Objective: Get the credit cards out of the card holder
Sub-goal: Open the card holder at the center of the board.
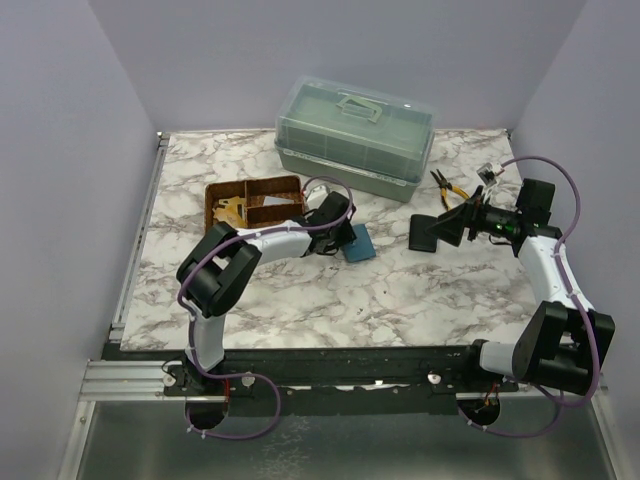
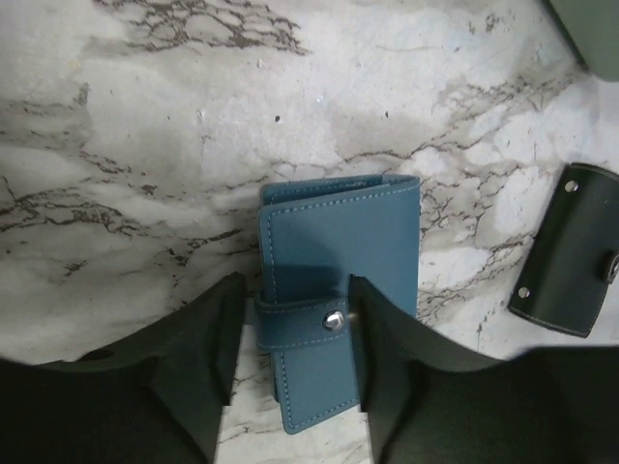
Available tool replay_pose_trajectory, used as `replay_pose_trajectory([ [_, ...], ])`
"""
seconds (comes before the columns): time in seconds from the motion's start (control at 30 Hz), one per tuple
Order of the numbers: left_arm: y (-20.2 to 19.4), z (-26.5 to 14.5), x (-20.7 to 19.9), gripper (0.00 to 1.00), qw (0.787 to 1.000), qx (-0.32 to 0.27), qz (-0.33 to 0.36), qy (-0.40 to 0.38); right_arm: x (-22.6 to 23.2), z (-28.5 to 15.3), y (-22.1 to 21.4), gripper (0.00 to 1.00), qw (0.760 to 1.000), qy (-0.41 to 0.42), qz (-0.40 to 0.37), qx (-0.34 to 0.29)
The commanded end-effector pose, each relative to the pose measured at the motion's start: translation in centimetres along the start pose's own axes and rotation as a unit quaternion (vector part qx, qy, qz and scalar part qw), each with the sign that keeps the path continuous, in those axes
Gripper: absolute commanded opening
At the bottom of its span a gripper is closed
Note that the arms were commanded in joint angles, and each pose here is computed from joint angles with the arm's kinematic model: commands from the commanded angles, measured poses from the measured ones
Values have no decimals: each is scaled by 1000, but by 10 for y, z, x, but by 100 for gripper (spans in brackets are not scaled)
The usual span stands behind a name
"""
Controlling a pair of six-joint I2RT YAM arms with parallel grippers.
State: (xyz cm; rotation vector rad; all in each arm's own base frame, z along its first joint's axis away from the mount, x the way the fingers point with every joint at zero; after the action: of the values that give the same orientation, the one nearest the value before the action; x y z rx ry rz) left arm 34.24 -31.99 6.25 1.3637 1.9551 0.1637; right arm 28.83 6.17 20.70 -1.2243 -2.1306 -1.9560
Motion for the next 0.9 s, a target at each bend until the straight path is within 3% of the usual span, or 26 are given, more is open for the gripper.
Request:
replay_pose_trajectory([
  [0.0, 11, 9, 2, 44, 1000, 9, 1, 5, 4, 1, -1, 100, 1000, 22, 0, -6],
  [0.17, 12, 14, 6, 35, 1000, 16, 5, 7, 5, 1, -1, 100, 1000, 22, -2, -7],
  [0.23, 14, 14, 4, 23, 1000, 14, 8, 6, 5, 1, -1, 100, 1000, 25, -1, -7],
  [0.3, 17, 14, 2, 19, 1000, 8, 8, 4, 6, 2, -2, 100, 1000, 28, 1, -7],
  [0.43, 19, 13, -5, 19, 1000, 9, 4, -5, 6, 2, -3, 100, 999, 32, 6, -7],
  [0.57, 14, 10, -8, 33, 999, 26, -8, -18, 6, 3, -5, 100, 999, 37, 10, -6],
  [0.77, 3, 9, -10, 34, 997, 50, -27, -55, 7, 4, -7, 100, 999, 45, 18, -7],
  [0.8, 2, 10, -9, 33, 996, 53, -32, -58, 7, 4, -7, 100, 999, 46, 20, -6],
  [0.87, -1, 11, -6, 18, 996, 56, -40, -57, 7, 5, -8, 100, 998, 49, 23, -6],
])
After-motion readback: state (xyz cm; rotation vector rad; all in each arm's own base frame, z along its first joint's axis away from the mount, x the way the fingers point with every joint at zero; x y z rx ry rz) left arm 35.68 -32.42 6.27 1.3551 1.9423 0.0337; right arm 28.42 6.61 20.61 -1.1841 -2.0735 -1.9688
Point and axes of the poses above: each gripper's point midway between its finger pads, its own z axis out along the fingers, its own x axis along the line the jaws close on, y = z × x, the point moved 3 cm from there along -z, back along the fingers
